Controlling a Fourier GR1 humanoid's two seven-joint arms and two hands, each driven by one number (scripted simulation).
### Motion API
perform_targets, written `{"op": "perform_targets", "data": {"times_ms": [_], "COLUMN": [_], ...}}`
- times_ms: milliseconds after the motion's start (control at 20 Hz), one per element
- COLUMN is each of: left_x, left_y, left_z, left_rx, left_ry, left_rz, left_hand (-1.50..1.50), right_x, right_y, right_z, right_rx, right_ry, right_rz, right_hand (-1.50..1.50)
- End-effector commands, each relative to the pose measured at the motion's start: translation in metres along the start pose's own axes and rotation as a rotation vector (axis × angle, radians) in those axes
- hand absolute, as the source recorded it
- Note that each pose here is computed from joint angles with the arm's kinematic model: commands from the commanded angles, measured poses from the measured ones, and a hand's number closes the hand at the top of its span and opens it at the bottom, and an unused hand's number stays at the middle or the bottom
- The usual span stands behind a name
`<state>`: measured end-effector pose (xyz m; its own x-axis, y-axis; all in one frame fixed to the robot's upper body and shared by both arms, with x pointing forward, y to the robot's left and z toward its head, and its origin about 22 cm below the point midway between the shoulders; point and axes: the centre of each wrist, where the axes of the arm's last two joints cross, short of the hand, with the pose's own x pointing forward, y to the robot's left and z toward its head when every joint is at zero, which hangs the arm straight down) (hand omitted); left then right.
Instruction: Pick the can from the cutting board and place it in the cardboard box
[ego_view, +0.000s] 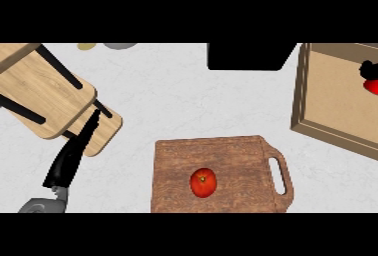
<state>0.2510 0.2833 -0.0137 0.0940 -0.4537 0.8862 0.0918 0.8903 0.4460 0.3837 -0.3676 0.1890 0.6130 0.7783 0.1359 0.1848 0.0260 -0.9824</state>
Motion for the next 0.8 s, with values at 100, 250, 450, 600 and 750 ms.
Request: {"op": "perform_targets", "data": {"times_ms": [100, 250, 450, 600, 750], "left_x": [0.019, 0.021, 0.021, 0.017, 0.012], "left_y": [-0.014, 0.003, 0.003, 0.022, -0.008], "left_z": [-0.017, -0.009, -0.023, -0.017, -0.005], "left_rx": [0.006, -0.014, 0.025, 0.004, -0.005], "left_ry": [-0.048, -0.058, -0.073, -0.058, -0.051], "left_rz": [-0.031, -0.015, -0.009, -0.015, -0.011], "left_hand": [0.00, 0.00, 0.00, 0.00, 0.00], "right_x": [-0.037, -0.048, -0.030, -0.019, -0.052], "right_y": [0.034, 0.055, 0.061, 0.049, 0.049], "right_z": [-0.023, -0.023, -0.023, -0.023, -0.033], "right_rx": [0.289, 0.310, 0.133, 0.048, 0.005], "right_ry": [0.062, -0.050, -0.112, -0.141, -0.154], "right_rz": [-0.117, -0.161, -0.354, -0.617, -0.736], "right_hand": [-1.50, -1.50, -1.50, -1.50, -1.50]}}
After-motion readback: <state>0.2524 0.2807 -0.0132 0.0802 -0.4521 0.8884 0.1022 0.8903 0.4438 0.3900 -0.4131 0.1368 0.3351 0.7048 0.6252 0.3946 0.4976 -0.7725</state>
